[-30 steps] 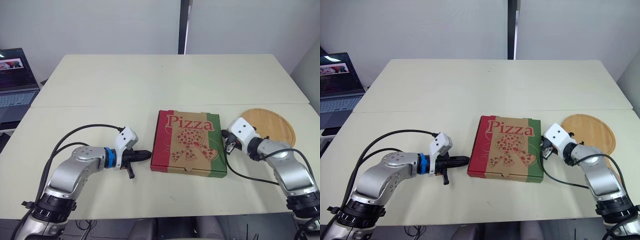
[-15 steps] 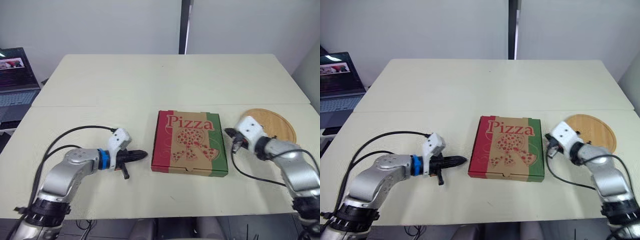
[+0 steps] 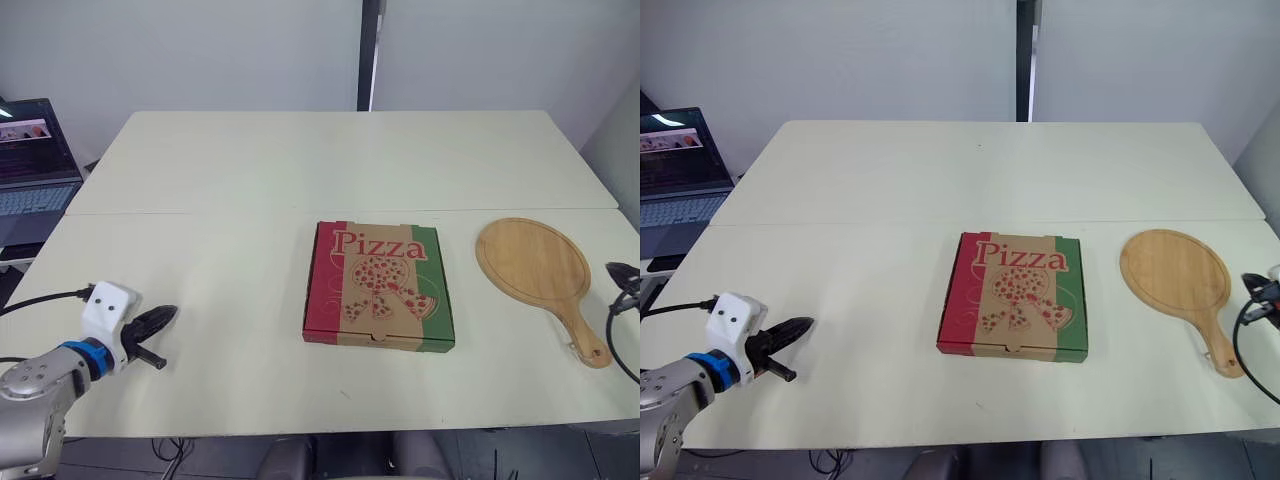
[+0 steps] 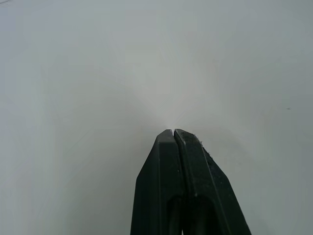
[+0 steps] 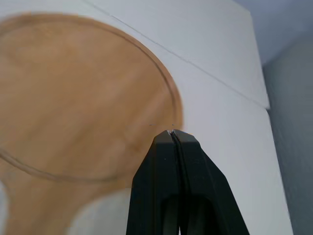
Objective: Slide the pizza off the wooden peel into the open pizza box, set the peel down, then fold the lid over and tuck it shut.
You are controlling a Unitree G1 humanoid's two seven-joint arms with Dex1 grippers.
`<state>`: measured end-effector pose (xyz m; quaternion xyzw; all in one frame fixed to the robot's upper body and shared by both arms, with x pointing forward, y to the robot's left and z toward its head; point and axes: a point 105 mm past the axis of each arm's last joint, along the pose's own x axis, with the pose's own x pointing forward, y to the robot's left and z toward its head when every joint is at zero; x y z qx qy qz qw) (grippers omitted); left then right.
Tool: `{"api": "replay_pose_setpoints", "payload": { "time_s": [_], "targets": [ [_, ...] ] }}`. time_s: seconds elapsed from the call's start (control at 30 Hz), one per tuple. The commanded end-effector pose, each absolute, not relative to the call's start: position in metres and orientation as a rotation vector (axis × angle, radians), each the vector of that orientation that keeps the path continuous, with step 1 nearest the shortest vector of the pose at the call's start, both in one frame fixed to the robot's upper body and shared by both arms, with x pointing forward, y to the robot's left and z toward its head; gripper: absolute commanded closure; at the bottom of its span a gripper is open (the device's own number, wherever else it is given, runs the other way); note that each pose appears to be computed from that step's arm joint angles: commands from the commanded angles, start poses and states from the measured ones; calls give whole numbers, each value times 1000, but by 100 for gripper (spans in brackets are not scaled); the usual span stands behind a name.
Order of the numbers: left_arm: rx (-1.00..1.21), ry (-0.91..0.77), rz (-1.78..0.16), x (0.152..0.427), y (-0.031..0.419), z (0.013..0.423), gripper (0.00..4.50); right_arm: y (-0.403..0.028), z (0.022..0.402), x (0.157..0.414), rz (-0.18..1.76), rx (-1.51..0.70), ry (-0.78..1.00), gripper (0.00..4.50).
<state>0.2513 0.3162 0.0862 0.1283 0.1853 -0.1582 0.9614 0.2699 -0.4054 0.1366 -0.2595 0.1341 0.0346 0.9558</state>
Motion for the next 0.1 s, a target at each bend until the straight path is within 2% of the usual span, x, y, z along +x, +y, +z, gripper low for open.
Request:
{"api": "replay_pose_setpoints", "payload": {
  "time_s": [0.03, 0.1],
  "targets": [
    [274, 327, -283, 254, 322, 96, 450, -419, 144, 269, 43, -571, 268, 445],
    [263, 331, -287, 256, 322, 95, 450, -422, 140, 268, 44, -573, 286, 445]
  ]
}}
